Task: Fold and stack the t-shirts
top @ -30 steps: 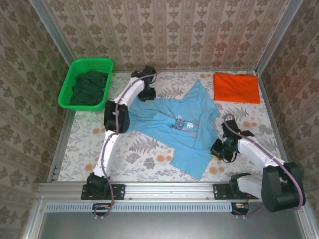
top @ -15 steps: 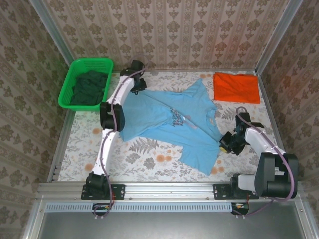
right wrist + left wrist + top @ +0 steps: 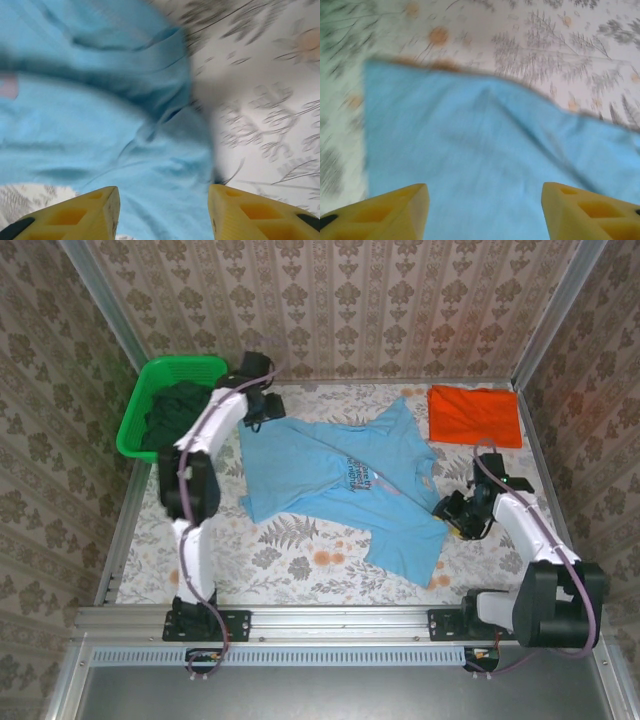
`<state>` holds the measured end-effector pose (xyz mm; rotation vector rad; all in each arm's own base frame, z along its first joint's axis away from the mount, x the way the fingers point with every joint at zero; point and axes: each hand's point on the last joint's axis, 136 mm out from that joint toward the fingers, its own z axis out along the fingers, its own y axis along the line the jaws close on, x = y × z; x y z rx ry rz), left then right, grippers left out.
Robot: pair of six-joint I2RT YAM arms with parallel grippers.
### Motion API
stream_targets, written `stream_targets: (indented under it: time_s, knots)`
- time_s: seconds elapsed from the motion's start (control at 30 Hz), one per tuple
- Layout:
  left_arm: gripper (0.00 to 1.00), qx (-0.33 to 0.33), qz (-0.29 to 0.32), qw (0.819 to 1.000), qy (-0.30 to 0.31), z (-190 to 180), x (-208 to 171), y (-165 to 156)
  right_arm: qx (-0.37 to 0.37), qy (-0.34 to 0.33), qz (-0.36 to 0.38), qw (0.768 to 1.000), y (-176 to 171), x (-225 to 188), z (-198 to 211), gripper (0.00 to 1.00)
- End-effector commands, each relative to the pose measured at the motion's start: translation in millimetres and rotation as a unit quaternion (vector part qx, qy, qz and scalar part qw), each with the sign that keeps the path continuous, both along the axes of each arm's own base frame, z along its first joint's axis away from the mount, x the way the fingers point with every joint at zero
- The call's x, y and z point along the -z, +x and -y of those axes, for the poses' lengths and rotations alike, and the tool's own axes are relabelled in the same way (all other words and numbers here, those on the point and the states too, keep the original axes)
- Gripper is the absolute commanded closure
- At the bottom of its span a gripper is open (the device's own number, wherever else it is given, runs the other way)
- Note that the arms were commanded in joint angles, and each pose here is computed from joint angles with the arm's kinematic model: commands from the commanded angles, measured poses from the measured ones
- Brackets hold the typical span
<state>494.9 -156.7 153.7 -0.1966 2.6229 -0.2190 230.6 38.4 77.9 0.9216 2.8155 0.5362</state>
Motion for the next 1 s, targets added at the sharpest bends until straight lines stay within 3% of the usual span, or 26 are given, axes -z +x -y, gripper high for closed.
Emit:
stream_targets:
  time_s: [0.0,0.2,0.4,0.77,0.97]
  knots:
    - [0.41,0.003,-0.037,0.999,-0.011,-12.3,6.0,-65.4,-0.048,0.019,0.014,0.999,-6.7,-11.1,-32.5,0.51]
    - [0.40,0.036,-0.128,0.990,-0.043,-24.6,53.4,-172.6,-0.159,0.039,-0.017,0.986,-27.5,-1.5,-93.1,0.60]
    - [0.38,0.022,-0.182,0.981,-0.067,-26.5,85.1,-222.8,-0.233,0.043,-0.041,0.971,-46.7,11.6,-129.0,0.60]
    - [0.51,-0.009,-0.202,0.979,-0.041,-25.6,127.8,-231.5,-0.281,0.025,-0.027,0.959,-49.4,19.5,-157.0,0.59]
    - [0.82,-0.014,-0.195,0.980,-0.016,-28.5,136.5,-215.4,-0.305,0.019,-0.043,0.951,-53.7,29.7,-167.8,0.54]
